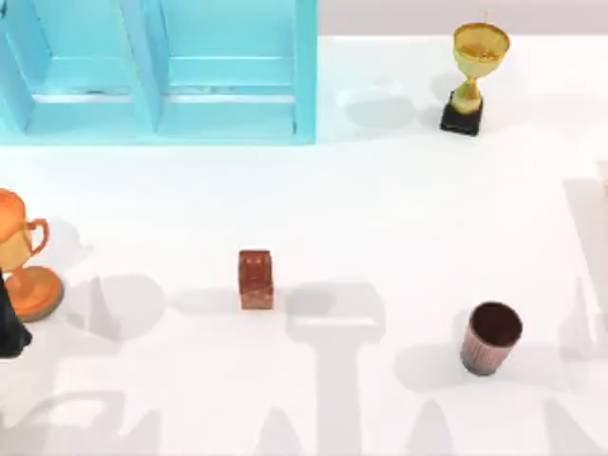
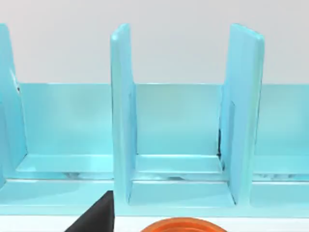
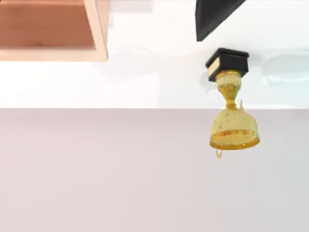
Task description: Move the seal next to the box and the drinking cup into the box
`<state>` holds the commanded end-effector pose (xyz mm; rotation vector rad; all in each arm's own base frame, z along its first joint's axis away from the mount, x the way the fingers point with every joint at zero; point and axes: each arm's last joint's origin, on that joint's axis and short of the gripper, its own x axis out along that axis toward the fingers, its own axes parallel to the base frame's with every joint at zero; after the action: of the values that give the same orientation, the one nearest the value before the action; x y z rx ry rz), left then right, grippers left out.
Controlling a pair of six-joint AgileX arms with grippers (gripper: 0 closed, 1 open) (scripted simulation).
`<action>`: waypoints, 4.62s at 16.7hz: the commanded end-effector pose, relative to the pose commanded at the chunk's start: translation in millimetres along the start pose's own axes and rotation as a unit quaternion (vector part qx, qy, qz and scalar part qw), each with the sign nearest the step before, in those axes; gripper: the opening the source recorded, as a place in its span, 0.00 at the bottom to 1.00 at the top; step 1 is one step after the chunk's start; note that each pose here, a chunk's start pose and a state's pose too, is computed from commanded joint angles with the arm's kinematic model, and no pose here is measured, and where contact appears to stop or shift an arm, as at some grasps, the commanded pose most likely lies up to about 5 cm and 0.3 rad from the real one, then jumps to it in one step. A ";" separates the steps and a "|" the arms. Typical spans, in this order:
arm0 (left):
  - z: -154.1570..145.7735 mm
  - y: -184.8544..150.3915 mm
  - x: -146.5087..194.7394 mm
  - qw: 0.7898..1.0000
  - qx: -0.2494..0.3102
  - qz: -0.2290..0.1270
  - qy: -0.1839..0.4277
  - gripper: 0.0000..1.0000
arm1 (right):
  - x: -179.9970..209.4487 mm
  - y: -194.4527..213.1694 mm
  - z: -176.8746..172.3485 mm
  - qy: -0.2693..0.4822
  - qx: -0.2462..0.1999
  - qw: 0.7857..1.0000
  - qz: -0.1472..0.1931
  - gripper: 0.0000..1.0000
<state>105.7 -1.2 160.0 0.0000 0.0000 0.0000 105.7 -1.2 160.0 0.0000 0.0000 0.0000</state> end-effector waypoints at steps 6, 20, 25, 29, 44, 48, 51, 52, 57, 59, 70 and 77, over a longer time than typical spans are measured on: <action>0.0 0.0 0.0 1.000 0.000 0.000 0.000 1.00 | 1.2 3.7 18.8 0.030 0.016 0.999 0.016 1.00; 0.0 0.0 0.0 1.000 0.000 0.000 0.000 1.00 | 137.0 121.1 181.8 0.397 0.112 0.904 0.110 1.00; 0.0 0.0 0.0 1.000 0.000 0.000 0.000 1.00 | 201.0 226.6 166.3 0.530 0.092 0.838 0.089 1.00; 0.0 0.0 0.0 1.000 0.000 0.000 0.000 1.00 | 220.9 306.3 119.6 0.607 0.058 0.791 0.054 1.00; 0.0 0.0 0.0 1.000 0.000 0.000 0.000 1.00 | 214.3 383.0 36.0 0.671 0.004 0.741 -0.004 1.00; 0.0 0.0 0.0 1.000 0.000 0.000 0.000 1.00 | 219.1 384.9 -0.7 0.670 0.004 0.742 -0.003 1.00; 0.0 0.0 0.0 1.000 0.000 0.000 0.000 1.00 | 220.2 384.3 -31.2 0.670 0.004 0.742 -0.003 1.00; 0.0 0.0 0.0 1.000 0.000 0.000 0.000 1.00 | 220.1 383.9 -36.6 0.671 0.004 0.742 -0.004 1.00; 0.0 0.0 0.0 1.000 0.000 0.000 0.000 1.00 | 220.0 383.8 -38.9 0.671 0.003 0.742 -0.004 0.92; 0.0 0.0 0.0 1.000 0.000 0.000 0.000 1.00 | 220.0 383.8 -38.9 0.671 0.003 0.742 -0.004 0.77; 0.0 0.0 0.0 1.000 0.000 0.000 0.000 1.00 | 220.0 383.8 -38.9 0.671 0.003 0.742 -0.004 0.00; 0.0 0.0 0.0 1.000 0.000 0.000 0.000 1.00 | 220.0 383.8 -38.9 0.671 0.003 0.742 -0.004 0.00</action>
<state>105.7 -1.2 160.0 0.0000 0.0000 0.0000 325.7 382.6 121.1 0.0074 1.4706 -0.0081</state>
